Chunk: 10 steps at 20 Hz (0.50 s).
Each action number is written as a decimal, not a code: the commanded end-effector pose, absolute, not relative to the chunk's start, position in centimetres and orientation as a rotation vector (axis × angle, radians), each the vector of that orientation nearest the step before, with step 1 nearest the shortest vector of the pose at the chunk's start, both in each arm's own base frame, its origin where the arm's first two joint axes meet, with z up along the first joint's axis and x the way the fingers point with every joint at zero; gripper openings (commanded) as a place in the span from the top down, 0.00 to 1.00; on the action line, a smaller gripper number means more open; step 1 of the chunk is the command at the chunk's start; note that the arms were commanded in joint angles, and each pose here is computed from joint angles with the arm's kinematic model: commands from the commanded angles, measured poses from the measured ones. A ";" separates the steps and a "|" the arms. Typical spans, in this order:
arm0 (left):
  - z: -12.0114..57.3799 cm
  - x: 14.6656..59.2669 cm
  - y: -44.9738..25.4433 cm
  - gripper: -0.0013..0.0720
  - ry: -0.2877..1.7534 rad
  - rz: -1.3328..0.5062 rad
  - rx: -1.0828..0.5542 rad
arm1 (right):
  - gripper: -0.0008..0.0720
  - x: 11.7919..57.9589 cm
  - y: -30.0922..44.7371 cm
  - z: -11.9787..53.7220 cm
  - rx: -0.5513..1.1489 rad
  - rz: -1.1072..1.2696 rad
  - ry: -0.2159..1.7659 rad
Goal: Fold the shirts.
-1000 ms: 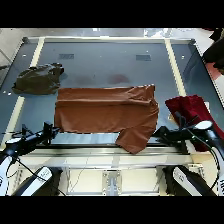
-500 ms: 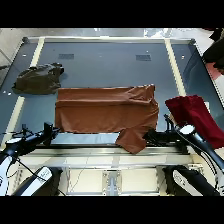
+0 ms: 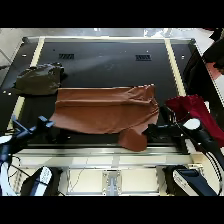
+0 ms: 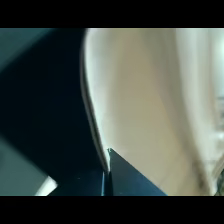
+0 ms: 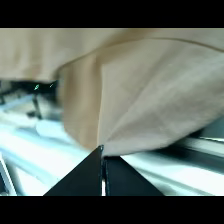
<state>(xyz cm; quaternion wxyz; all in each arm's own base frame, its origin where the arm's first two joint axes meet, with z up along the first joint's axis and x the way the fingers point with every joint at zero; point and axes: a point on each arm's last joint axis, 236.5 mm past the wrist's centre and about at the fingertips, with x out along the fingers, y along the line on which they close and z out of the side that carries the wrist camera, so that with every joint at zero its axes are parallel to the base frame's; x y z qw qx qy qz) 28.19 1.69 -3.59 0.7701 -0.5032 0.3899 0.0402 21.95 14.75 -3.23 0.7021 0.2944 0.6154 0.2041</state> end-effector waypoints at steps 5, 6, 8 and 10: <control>8.2 28.4 5.0 0.97 0.657 0.090 -0.667 | 0.98 29.8 13.1 9.6 0.488 0.451 0.960; 8.4 28.7 4.8 0.97 0.682 0.078 -0.629 | 0.98 31.2 13.3 10.3 0.481 0.451 0.934; 7.9 29.8 4.6 0.97 0.768 0.045 -0.526 | 0.98 34.1 13.8 10.1 0.475 0.445 0.918; 5.5 31.3 5.4 0.97 0.895 0.049 -0.389 | 0.98 37.6 13.9 8.9 0.447 0.437 0.919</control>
